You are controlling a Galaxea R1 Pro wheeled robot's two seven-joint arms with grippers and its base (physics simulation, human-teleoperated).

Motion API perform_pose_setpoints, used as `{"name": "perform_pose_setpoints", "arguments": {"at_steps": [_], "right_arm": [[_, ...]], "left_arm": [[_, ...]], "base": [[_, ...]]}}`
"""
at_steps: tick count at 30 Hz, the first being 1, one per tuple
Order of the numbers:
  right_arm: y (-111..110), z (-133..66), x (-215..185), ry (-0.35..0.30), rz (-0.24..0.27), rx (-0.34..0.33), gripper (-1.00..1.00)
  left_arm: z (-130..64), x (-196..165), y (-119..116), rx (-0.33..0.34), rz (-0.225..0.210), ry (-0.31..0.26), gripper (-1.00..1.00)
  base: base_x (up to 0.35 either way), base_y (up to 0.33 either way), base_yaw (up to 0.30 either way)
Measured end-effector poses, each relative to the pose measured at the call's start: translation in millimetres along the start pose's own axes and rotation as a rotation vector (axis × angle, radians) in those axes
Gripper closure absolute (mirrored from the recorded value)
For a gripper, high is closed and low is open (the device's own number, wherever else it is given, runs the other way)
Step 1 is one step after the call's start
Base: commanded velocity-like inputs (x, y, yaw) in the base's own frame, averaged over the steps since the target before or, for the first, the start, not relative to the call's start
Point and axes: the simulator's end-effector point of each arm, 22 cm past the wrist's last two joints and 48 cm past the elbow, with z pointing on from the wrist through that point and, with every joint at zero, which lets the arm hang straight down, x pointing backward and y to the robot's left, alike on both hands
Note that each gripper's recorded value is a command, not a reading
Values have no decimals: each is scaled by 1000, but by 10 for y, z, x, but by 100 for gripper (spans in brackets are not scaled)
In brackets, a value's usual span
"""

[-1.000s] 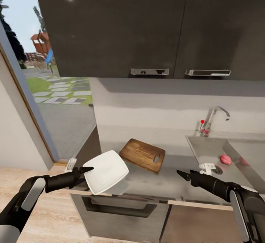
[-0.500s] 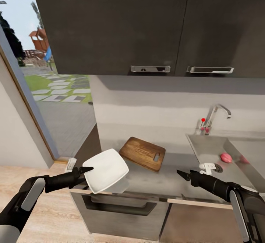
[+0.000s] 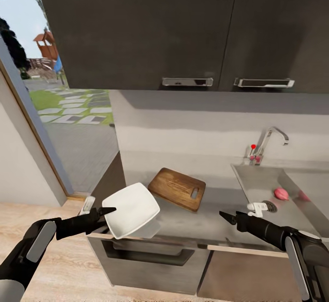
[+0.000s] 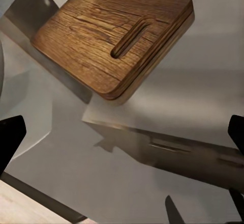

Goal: In the kitchen, take the Vidalia onion out of the sink, dice it on the chopping board with the paring knife, put the diced onion into the bowl on the countertop, then place both the paring knife and the chopping board into the sink.

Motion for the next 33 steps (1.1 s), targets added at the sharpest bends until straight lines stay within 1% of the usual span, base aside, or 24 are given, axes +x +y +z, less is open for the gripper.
{"name": "perform_pose_setpoints", "arguments": {"at_steps": [4,10,13,26,27,33], "right_arm": [[-11,14,22,5,2,1,-100],[-23,26,44,10,5,2,-100],[-26,29,49,11,6,2,-100],[-28,33,52,12,7,2,-100],[-28,33,52,12,7,2,-100],[-29,33,53,13,7,3,-100]], "left_arm": [[10,8,27,-3,-5,2,-100],[19,17,53,-5,-9,4,-100],[21,17,57,-6,-10,5,-100],[23,16,64,-6,-11,5,-100],[22,16,62,-6,-11,4,100],[20,-5,71,-10,-5,-4,100]], "base": [[41,-6,0],[211,-45,0],[95,-13,0],[15,-2,0],[1,0,0],[0,0,0]]}}
